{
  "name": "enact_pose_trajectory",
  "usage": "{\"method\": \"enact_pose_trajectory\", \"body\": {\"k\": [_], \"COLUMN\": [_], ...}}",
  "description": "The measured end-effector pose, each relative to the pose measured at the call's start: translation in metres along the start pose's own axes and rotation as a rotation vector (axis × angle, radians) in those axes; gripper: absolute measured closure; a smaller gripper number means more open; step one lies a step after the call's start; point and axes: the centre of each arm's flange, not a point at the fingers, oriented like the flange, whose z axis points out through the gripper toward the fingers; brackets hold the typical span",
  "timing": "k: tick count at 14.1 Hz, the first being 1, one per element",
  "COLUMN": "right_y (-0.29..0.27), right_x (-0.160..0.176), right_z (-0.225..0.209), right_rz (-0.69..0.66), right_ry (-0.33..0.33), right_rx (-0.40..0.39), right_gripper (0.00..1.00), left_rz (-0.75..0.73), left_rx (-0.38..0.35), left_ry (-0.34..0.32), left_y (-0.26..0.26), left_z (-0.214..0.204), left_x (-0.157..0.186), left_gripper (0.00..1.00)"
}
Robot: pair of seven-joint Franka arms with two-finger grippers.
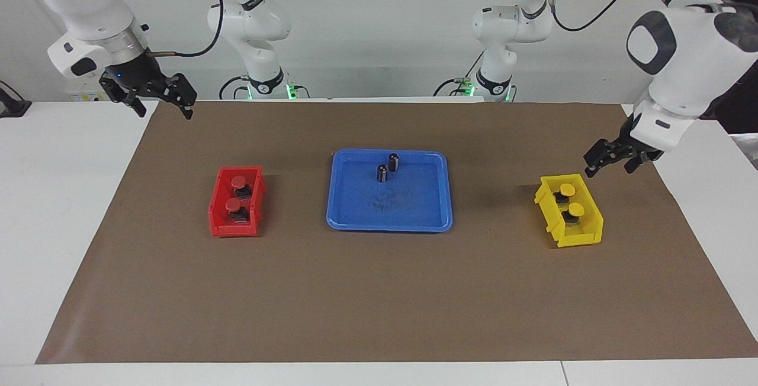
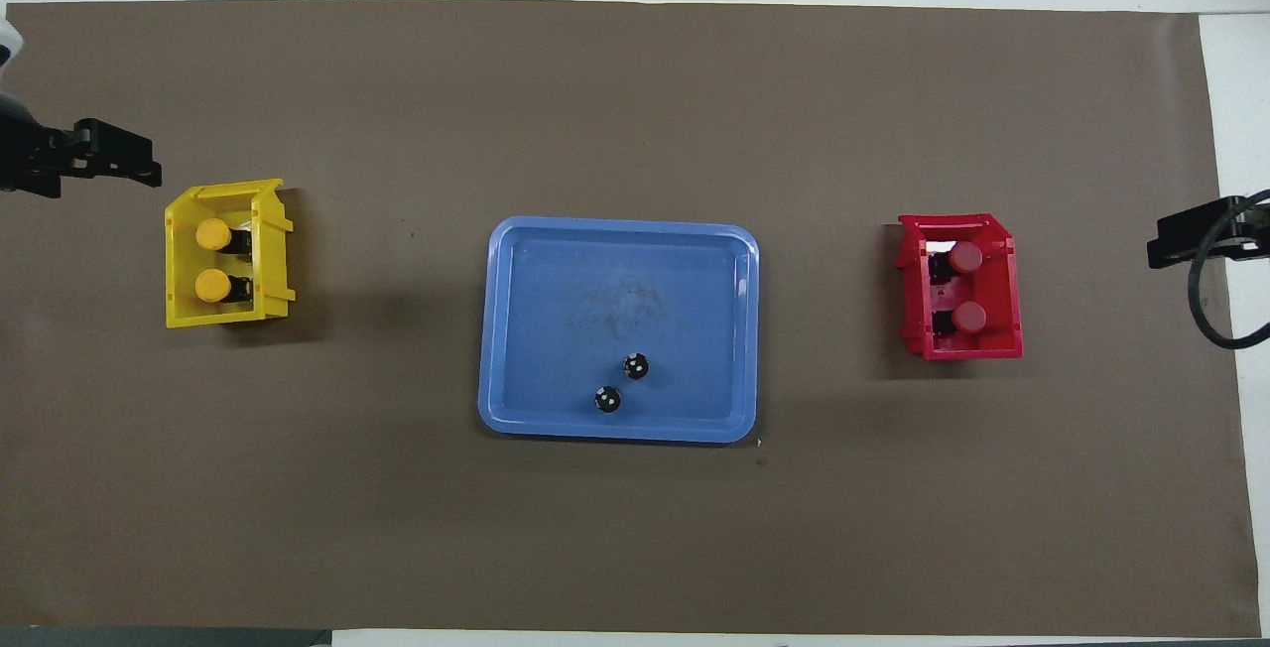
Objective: Sort red and yellow buttons by color
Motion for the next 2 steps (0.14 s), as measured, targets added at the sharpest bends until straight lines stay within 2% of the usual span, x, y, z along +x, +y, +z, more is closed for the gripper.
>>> {"method": "enact_pose_trajectory", "body": {"k": [2], "right_y": [0.0], "right_x": [0.0], "right_z": [0.0], "right_rz": [0.0], "right_ry": [0.0], "right_rx": [0.0], "right_gripper": [0.0], "left_rz": [0.033], "left_rx": [-0.006], "left_ry": [0.009], "left_y": [0.002], "left_z": [-0.029], "left_x": [-0.018], "left_gripper": [0.0]}}
